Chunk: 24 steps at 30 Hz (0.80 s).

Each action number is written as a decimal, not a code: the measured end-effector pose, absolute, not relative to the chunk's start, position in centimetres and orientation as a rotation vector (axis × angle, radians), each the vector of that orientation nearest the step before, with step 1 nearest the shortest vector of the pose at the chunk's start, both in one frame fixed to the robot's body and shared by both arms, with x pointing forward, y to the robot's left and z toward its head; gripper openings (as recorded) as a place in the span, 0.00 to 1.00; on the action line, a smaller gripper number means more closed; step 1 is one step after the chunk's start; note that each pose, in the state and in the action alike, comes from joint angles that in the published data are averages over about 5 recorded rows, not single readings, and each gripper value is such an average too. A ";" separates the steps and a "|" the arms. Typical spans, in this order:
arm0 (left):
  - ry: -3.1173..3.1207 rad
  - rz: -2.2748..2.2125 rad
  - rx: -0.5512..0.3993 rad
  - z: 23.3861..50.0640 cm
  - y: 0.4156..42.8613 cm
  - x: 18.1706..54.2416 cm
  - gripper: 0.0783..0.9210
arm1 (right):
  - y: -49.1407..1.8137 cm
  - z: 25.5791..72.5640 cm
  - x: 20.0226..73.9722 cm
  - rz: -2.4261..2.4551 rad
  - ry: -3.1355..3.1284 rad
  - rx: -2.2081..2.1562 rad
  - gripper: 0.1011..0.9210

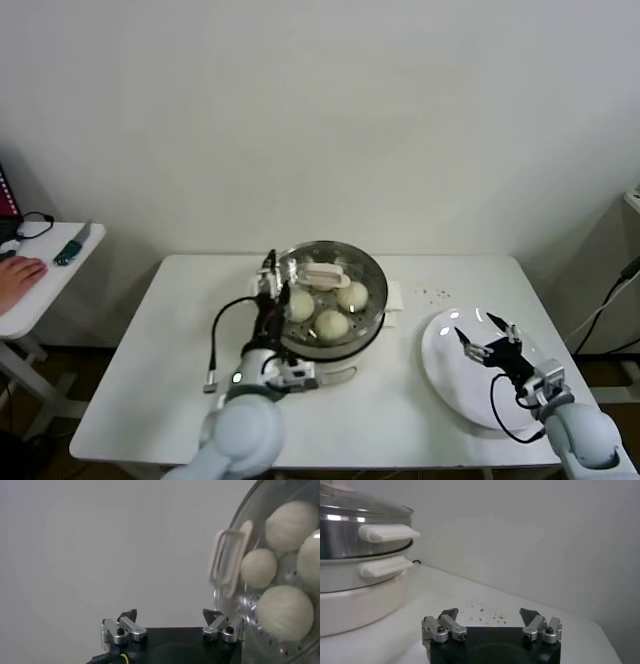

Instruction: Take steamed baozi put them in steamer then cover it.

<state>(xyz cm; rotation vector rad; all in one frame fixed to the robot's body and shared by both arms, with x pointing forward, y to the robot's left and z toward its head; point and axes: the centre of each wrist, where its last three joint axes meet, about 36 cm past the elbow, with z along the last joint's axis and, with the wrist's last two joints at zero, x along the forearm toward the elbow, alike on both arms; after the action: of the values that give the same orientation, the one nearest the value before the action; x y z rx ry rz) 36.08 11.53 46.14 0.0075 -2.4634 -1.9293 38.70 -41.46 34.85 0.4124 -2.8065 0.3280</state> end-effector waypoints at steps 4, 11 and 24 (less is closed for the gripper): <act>-2.527 -1.732 0.070 46.1 14.3 35.7 0.88 | -41.5 34.8 38.6 0.320 -2.820 0.412 0.88; -2.649 -1.316 0.080 44.4 19.7 34.7 0.88 | -41.7 34.7 38.3 0.305 -2.850 0.409 0.88; -2.962 -0.621 -0.011 38.1 26.2 31.3 0.88 | -41.5 33.7 37.2 0.285 -2.934 0.415 0.88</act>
<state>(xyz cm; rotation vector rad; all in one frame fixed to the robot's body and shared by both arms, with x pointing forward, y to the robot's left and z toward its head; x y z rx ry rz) 31.33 26.21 38.09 -0.0109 -2.9616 -0.6212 37.15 -41.46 33.74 0.4151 -2.9341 0.2849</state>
